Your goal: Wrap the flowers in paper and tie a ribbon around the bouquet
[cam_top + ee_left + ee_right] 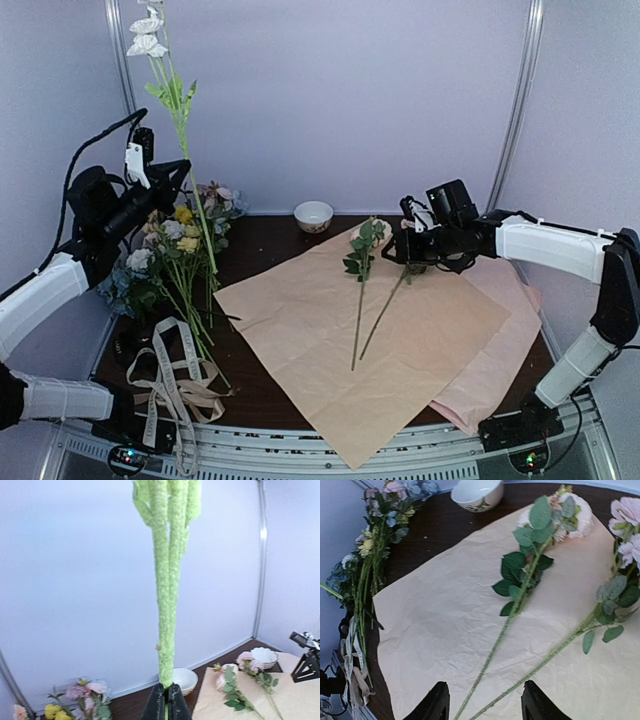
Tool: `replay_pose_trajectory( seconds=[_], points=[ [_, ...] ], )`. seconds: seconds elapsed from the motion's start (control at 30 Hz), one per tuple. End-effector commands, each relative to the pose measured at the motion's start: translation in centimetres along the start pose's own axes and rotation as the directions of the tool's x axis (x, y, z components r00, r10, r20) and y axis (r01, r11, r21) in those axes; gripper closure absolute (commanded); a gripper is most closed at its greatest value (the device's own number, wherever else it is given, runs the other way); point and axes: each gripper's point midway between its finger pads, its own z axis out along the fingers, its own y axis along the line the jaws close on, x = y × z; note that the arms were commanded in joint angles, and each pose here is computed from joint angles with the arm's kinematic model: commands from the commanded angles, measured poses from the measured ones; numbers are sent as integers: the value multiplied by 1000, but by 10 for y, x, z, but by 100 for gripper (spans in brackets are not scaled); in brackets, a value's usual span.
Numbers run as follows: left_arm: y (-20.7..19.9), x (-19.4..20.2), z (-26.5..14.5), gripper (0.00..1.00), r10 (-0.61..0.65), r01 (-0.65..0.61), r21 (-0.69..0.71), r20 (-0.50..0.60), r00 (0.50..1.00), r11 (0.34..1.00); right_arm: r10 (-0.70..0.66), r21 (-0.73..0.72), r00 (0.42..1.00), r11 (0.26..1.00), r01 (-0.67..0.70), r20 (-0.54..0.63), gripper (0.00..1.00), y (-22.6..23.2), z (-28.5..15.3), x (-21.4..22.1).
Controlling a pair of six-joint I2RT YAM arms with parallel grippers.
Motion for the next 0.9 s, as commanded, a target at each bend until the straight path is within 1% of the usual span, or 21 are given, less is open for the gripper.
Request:
replay_pose_trajectory(
  seconds=[0.0,0.07,0.13,0.23,0.33,0.4,0.47,0.53,0.6,0.63,0.7,0.8,0.87],
  points=[
    [-68,-44,1,100,-64,38,213,116,991,976,-186,-290,961,926,241,204,49,100,-41,-30],
    [-107,-54,2,100,-138,87,330,134,981,940,-243,-400,924,847,351,296,47,149,-66,-36],
    [-145,-65,3,100,-233,147,449,144,962,881,-255,-491,890,760,426,378,44,191,-89,-42],
    [-183,-74,7,100,-349,221,575,120,929,787,-247,-542,848,678,497,468,40,235,-113,-51],
    [-215,-77,12,100,-390,246,654,82,917,716,-235,-548,827,651,524,511,38,257,-121,-58],
    [-232,-75,15,100,-383,244,683,56,922,688,-223,-549,831,659,513,509,38,261,-117,-63],
    [-241,-71,19,100,-376,249,695,33,926,674,-210,-549,838,671,498,503,42,262,-113,-66],
    [-244,-66,22,100,-377,263,691,15,926,673,-205,-563,843,663,494,498,48,264,-112,-65],
    [-245,-61,25,100,-377,276,688,-4,926,672,-205,-572,846,657,491,492,50,265,-110,-63],
    [-248,-56,28,100,-377,288,688,-22,926,667,-206,-565,848,666,487,488,50,264,-107,-62],
    [-253,-52,29,100,-383,302,699,-44,923,648,-208,-543,854,694,472,476,56,259,-100,-63],
    [-260,-48,31,100,-386,320,709,-73,920,628,-208,-546,860,698,464,465,80,258,-96,-62],
    [-259,-45,33,100,-392,335,697,-83,916,634,-207,-552,864,696,459,459,94,257,-96,-59]
  ],
)
